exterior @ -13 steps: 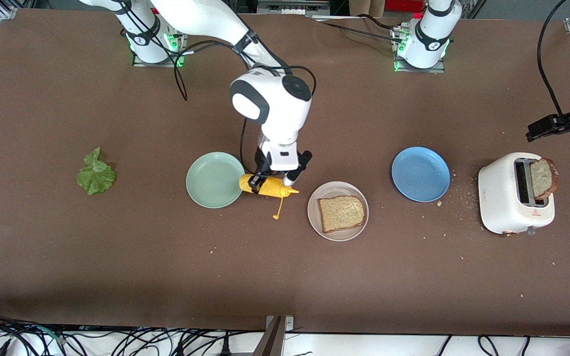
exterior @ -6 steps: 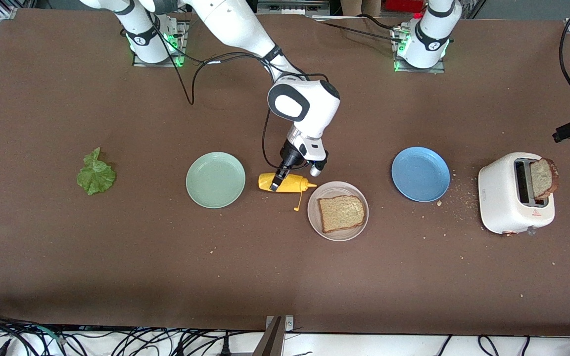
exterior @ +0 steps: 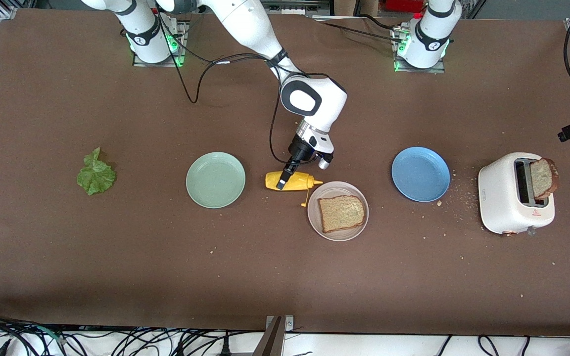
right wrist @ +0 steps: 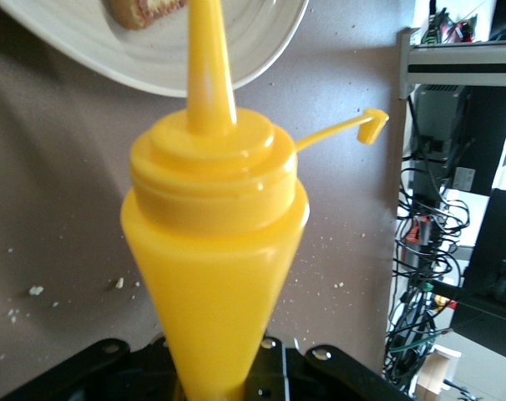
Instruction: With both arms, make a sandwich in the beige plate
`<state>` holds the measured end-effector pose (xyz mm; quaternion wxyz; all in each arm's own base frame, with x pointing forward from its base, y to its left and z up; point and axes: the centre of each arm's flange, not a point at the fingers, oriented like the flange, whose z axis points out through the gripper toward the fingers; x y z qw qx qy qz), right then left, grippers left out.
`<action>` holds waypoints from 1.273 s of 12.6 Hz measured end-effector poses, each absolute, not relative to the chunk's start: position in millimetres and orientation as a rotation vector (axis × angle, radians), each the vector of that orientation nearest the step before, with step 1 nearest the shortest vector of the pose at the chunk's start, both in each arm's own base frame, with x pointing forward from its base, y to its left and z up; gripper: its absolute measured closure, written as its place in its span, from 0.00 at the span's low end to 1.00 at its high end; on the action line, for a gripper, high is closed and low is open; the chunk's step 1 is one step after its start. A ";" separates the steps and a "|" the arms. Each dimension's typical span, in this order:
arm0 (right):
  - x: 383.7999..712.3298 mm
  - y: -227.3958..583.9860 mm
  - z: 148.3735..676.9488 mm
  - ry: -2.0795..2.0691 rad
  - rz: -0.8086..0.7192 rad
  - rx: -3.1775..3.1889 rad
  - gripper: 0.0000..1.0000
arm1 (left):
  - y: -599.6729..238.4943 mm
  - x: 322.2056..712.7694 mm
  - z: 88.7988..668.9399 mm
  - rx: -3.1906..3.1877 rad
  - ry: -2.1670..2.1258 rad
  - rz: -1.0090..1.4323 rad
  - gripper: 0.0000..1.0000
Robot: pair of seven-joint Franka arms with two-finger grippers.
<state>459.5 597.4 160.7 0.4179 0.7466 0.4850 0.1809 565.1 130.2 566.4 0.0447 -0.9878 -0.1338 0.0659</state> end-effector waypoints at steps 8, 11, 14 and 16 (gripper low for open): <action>564.2 545.1 272.4 1.367 0.307 2.006 0.80 | 129.2 565.3 566.3 -3.018 -0.406 0.202 0.00; 627.2 469.9 372.4 1.482 0.275 2.175 0.80 | 128.8 565.5 565.8 -3.018 -0.405 0.203 0.00; 673.3 374.9 427.7 1.542 0.230 2.409 0.80 | 132.9 569.8 550.9 -3.013 -0.413 0.244 0.00; 695.7 301.3 445.0 1.574 0.168 2.596 0.80 | 130.9 574.7 538.5 -3.012 -0.406 0.276 0.00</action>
